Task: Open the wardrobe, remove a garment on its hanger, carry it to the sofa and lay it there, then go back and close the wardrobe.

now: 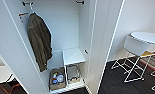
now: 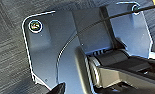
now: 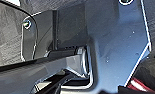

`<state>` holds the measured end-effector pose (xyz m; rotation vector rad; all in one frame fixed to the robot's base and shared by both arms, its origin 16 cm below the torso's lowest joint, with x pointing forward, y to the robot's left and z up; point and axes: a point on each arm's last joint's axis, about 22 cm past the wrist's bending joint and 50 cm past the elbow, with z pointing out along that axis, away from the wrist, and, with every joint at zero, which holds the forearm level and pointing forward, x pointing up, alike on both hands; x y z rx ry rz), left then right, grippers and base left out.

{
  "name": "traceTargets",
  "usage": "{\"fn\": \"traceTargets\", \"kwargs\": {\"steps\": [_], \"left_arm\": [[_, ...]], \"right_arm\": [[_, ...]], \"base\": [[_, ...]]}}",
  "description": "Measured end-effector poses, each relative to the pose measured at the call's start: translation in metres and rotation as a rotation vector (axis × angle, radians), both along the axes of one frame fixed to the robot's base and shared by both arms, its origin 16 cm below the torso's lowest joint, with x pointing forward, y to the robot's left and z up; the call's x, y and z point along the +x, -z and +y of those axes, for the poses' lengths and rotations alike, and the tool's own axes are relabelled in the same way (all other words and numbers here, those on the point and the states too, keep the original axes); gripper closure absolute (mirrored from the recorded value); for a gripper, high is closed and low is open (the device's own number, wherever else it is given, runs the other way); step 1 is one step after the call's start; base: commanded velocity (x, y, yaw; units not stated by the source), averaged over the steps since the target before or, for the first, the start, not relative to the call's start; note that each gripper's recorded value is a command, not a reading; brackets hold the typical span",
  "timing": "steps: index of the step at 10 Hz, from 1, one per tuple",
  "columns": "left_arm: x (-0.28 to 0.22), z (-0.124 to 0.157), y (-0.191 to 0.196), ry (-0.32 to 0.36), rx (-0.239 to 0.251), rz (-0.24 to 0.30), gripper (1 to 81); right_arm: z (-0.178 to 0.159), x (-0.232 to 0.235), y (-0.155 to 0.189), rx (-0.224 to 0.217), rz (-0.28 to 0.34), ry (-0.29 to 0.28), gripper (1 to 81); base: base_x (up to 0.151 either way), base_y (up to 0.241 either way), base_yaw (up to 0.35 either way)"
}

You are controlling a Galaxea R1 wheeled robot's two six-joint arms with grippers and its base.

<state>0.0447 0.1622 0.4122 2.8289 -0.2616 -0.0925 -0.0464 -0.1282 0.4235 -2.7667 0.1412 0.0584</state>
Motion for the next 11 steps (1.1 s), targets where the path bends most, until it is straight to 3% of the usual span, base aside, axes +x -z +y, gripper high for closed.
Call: {"fn": "traceTargets", "kwargs": {"steps": [9,11], "left_arm": [[-0.0004,-0.0033,-0.0004,0.000,-0.005,-0.002,1.0],[-0.0004,-0.0001,-0.0001,-0.003,-0.005,-0.006,1.0]], "right_arm": [[0.0012,0.0003,-0.0001,0.001,0.001,0.000,1.0],[0.0018,-0.0003,-0.0002,0.002,0.005,-0.003,1.0]], "base": [[0.000,0.000,0.203],[0.000,0.000,0.000]]}}
